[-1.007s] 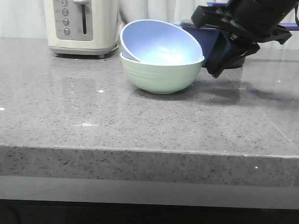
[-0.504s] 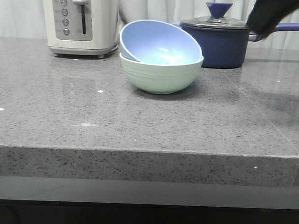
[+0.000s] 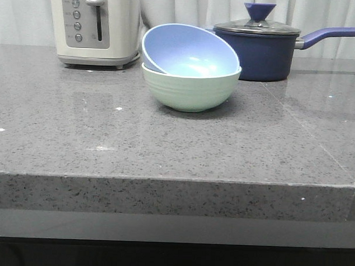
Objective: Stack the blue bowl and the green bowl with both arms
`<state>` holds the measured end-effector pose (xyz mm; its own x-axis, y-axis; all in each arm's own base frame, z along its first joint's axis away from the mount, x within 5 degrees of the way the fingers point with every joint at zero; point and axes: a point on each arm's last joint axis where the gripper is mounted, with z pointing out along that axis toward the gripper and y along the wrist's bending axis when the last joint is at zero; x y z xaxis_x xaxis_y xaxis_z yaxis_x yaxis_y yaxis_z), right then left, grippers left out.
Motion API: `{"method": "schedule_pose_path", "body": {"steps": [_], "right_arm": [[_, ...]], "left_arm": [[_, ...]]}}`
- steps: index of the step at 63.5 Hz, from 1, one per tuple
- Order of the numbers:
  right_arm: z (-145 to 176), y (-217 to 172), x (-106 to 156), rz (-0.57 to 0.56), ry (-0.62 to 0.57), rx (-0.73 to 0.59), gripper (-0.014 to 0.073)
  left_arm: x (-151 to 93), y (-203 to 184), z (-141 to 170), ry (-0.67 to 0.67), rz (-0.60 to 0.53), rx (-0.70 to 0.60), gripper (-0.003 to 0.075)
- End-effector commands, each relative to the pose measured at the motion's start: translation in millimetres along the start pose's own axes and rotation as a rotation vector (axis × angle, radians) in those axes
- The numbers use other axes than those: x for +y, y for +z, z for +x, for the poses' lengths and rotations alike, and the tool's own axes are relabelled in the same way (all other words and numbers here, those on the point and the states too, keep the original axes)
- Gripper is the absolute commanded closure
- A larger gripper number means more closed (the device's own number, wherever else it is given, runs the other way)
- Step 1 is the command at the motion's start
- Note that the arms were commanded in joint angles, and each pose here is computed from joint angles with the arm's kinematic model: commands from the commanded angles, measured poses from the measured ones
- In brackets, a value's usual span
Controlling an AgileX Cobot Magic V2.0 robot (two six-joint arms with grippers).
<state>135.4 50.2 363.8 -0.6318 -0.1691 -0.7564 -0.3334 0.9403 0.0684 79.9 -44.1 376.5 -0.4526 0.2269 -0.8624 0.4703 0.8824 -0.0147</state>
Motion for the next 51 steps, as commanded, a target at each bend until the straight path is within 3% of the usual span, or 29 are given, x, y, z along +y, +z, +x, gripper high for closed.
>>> {"method": "schedule_pose_path", "body": {"steps": [1, 27, 33, 43, 51], "right_arm": [[1, -16, -1, 0.012, -0.005, -0.137, 0.0658], [39, -45, 0, 0.008, -0.011, -0.287, 0.0658], [39, -45, 0, 0.008, -0.011, -0.287, 0.0658], [39, -45, 0, 0.008, -0.011, -0.287, 0.0658], [39, -45, 0, 0.008, -0.011, -0.287, 0.0658]], "left_arm": [[-1, -4, -15, -0.006, 0.014, -0.105, 0.0426], [-1, -4, -15, -0.006, 0.014, -0.107, 0.0433], [-1, -4, -15, -0.006, 0.014, -0.107, 0.0521], [-2, -4, -14, -0.008, 0.015, -0.105, 0.0737], [-2, -4, -14, -0.008, 0.015, -0.105, 0.074]]}}
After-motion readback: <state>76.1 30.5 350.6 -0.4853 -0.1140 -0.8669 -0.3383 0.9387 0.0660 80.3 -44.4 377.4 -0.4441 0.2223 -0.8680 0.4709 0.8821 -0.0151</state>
